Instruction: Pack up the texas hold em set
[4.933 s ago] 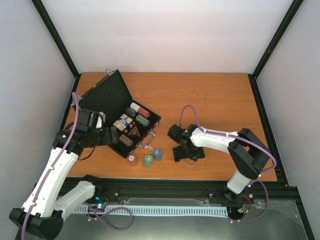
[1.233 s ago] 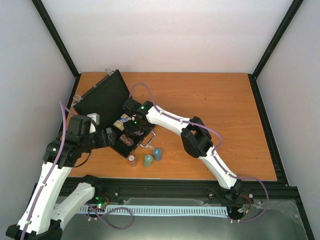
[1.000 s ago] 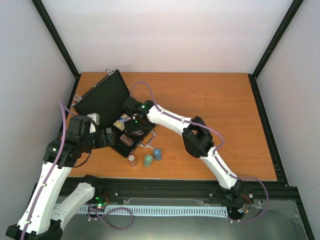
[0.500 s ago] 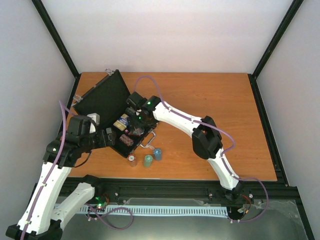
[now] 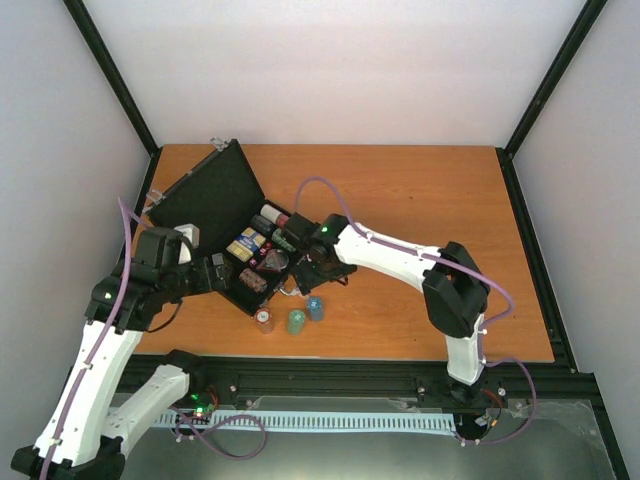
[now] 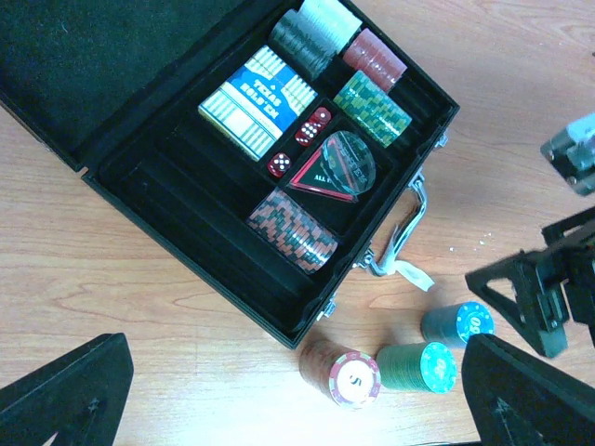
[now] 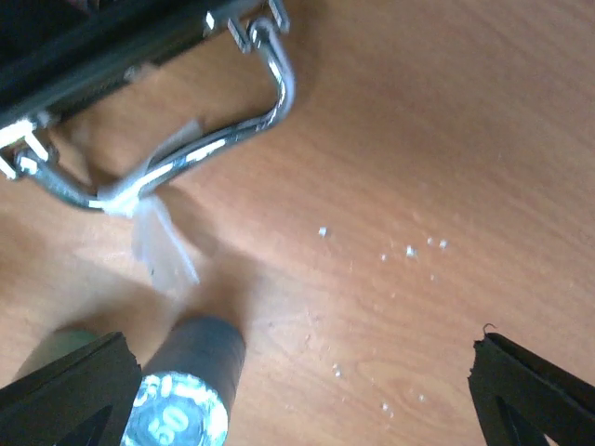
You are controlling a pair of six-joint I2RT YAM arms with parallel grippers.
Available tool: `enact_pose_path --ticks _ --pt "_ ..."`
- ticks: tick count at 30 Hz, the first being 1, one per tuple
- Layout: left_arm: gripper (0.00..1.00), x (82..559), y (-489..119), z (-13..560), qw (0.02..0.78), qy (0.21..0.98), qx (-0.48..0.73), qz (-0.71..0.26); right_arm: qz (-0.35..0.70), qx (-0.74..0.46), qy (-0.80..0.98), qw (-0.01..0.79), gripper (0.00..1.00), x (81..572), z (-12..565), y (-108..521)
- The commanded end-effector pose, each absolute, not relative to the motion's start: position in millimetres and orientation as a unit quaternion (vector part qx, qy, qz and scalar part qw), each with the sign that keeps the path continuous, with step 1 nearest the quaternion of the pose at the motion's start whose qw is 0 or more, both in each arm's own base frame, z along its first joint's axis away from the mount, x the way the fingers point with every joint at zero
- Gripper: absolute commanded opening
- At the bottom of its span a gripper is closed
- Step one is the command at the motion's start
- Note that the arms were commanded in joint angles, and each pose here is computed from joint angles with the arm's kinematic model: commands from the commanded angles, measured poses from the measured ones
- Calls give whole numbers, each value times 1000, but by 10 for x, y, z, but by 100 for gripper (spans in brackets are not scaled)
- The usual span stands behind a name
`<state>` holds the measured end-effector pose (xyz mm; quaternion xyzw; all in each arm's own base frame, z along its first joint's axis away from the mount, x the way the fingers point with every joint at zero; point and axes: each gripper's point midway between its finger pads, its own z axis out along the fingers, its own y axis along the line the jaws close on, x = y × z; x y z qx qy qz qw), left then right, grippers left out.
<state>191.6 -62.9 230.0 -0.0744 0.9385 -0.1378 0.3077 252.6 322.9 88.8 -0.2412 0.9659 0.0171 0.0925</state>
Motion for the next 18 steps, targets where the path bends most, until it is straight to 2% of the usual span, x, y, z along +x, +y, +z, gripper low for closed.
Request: enact_pose_path --ticks 1,18 --pt "100 1944 -667 2448 325 933 -56 -146 35 -259 962 80 96 2283 905 3230" --pt "100 1850 -646 2396 323 933 -59 -148 64 -278 958 39 82 1953 734 3339"
